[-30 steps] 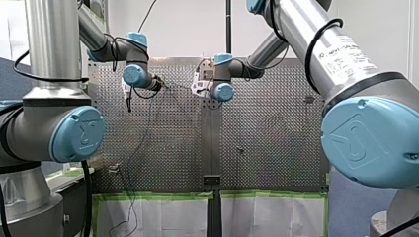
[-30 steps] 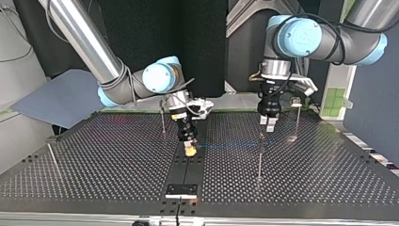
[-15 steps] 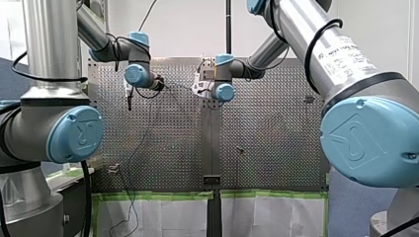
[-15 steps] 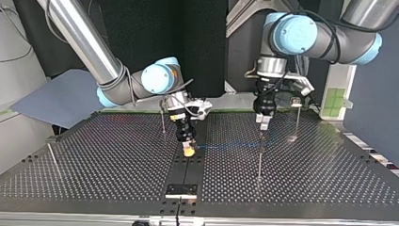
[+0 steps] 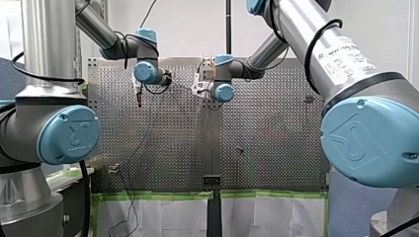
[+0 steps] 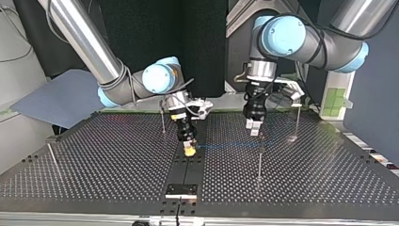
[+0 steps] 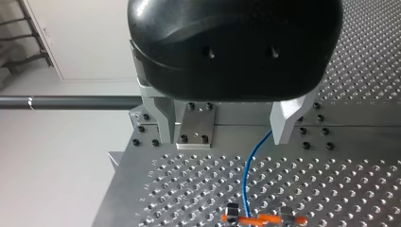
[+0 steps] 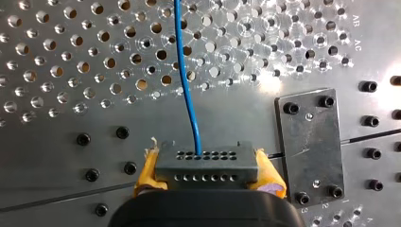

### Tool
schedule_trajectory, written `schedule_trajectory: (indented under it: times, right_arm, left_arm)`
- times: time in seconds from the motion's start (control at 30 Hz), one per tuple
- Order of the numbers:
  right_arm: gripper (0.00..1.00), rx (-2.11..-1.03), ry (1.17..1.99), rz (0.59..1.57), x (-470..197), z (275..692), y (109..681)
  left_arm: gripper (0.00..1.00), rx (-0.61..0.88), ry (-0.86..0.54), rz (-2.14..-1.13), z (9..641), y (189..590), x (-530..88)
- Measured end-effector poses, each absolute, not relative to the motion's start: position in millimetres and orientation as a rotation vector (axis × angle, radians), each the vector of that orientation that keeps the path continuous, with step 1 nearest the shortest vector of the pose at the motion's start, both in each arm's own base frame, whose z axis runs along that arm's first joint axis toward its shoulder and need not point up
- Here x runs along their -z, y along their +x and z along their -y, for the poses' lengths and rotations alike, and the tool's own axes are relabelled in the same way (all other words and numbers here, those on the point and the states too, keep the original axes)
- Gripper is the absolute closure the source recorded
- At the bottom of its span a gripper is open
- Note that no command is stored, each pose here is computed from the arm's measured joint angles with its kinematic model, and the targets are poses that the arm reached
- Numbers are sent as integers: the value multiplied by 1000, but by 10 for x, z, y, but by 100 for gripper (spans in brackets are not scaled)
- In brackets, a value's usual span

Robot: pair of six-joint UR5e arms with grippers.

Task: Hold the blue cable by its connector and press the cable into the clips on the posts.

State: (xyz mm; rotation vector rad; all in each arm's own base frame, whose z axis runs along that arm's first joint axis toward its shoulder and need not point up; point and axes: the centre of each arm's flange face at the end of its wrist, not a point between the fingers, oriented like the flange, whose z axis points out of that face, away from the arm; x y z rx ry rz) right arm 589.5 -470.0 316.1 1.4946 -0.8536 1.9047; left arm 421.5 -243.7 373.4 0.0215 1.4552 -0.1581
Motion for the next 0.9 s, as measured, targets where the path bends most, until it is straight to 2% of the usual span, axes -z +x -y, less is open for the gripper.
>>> schedule_trajectory:
  times: [0.67, 0.9]
  right_arm:
    - [100, -1905, 1502, 852, -3154, 4668, 5917]
    - [100, -1903, 1503, 850, -3152, 4667, 5918]
  left_arm:
    - [0, 5, 10, -1500, 2813, 4724, -3662]
    - [0, -20, -23, -1458, 2890, 4871, -3861]
